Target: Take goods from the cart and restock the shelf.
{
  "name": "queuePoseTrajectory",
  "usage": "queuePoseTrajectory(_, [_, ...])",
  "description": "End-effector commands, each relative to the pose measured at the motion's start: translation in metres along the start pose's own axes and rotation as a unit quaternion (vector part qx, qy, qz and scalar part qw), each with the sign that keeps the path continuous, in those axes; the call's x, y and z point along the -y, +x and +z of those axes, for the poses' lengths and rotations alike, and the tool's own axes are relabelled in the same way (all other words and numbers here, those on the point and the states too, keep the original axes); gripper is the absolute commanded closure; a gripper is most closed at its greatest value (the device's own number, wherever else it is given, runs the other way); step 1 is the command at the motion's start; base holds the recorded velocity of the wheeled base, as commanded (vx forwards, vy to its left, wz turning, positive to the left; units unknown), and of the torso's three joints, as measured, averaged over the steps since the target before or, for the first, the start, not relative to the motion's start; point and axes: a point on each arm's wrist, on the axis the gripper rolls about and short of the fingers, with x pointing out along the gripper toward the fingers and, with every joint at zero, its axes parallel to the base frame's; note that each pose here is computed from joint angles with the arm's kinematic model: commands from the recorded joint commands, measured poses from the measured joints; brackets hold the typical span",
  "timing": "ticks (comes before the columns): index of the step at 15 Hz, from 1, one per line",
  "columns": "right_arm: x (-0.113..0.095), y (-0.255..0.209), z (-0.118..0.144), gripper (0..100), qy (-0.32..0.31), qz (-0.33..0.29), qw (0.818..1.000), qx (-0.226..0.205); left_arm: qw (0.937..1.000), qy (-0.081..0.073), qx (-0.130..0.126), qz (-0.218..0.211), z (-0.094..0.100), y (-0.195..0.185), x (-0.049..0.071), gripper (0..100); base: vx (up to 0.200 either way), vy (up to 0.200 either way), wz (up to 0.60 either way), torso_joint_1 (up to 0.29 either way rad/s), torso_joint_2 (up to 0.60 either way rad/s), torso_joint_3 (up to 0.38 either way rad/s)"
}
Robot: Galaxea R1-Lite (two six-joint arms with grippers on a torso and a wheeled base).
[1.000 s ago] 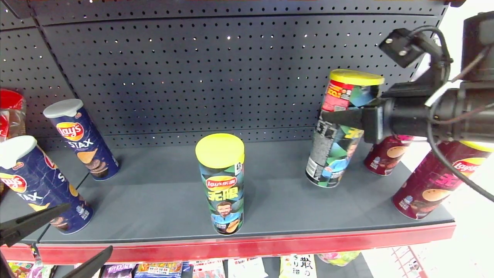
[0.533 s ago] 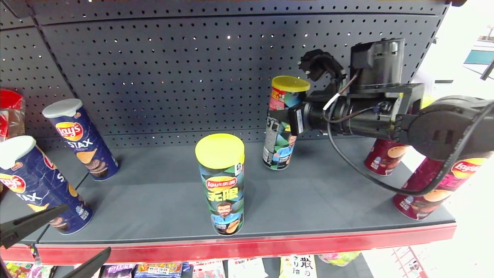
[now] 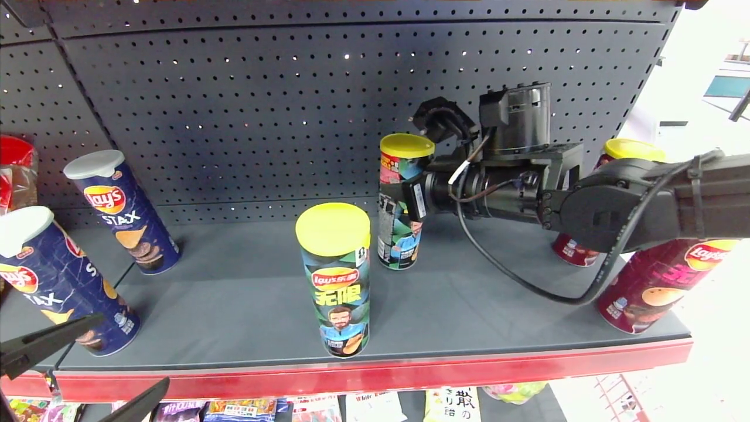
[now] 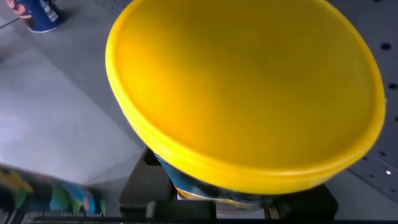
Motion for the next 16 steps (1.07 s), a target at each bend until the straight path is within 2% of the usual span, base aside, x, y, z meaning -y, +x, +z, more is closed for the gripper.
queuePoseTrajectory(1, [-0.004, 0.009, 0.001, 100, -0.002, 0.003, 1.000, 0.002, 1.0000, -0.001, -0.005, -0.001, -0.001, 0.000, 0.000, 0, 0.000, 0.000, 0.00, 0.000, 0.00, 0.000])
queuePoseTrajectory(10, [-0.021, 0.030, 0.006, 100, -0.008, 0.019, 1.000, 0.015, 1.0000, -0.002, -0.009, -0.001, -0.002, 0.000, 0.000, 0, 0.000, 0.000, 0.00, 0.000, 0.00, 0.000])
queuePoseTrajectory(16, [-0.028, 0.033, 0.002, 100, -0.009, 0.026, 1.000, 0.009, 1.0000, -0.003, -0.008, 0.000, -0.002, 0.000, 0.000, 0, 0.000, 0.000, 0.00, 0.000, 0.00, 0.000])
